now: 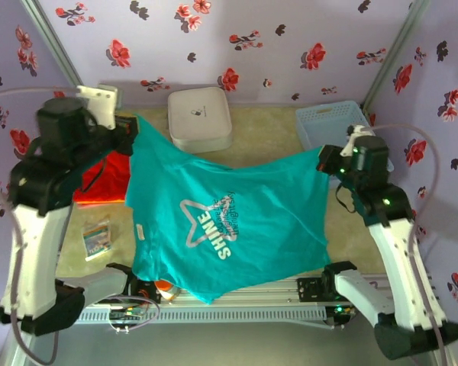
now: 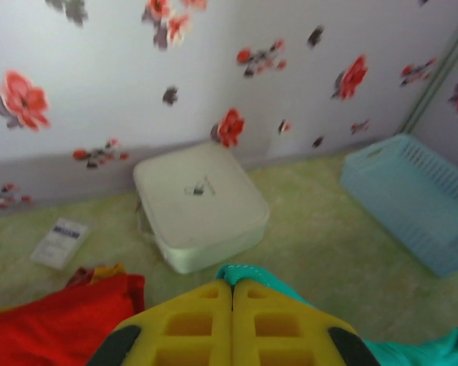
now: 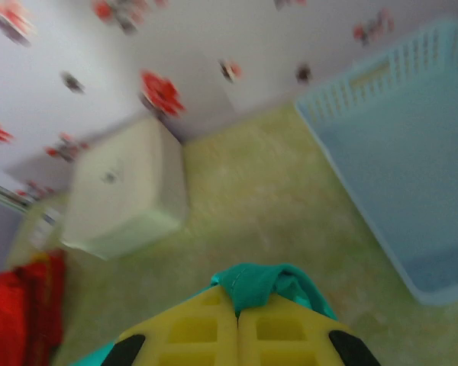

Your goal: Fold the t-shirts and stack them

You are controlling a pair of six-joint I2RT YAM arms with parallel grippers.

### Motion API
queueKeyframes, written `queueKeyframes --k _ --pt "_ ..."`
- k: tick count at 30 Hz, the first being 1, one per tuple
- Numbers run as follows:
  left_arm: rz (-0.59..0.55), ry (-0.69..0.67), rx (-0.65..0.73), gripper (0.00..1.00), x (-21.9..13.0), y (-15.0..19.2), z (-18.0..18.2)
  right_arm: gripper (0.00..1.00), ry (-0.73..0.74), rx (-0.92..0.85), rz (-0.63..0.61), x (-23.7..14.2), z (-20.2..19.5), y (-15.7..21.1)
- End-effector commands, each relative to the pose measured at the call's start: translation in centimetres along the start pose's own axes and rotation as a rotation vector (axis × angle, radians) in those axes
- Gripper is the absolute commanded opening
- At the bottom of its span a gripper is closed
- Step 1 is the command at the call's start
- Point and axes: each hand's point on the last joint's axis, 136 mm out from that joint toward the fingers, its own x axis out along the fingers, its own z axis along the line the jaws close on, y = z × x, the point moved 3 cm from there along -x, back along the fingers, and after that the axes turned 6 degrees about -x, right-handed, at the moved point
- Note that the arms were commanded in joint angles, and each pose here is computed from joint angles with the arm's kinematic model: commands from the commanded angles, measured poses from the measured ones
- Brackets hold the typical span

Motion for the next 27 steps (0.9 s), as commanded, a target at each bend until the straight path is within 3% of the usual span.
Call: queueKeyframes --k 1,8,15,20,27 --pt "-0.045 -0.007 -0.011 0.00 3.7 -0.4 0.8 0.00 0.050 0.028 0.040 3.3 -1.5 1.5" --pt "0.133 -0.031 -0.118 0.00 14.9 6.4 4.1 0.00 0.106 0.078 0.177 11.6 -4.8 4.3" --pt "0.206 -0.046 -0.211 0.00 21.6 9.8 6.3 0.00 0.113 0.146 0.256 17.0 -7.0 4.2" --pt "0.257 -0.029 -0.263 0.00 22.5 10.8 6.2 0.00 0.109 0.147 0.317 18.3 -7.3 5.2" --pt "0.364 -0.066 -0.373 0.00 19.9 14.5 6.3 0.00 0.184 0.138 0.442 17.3 -8.6 8.0"
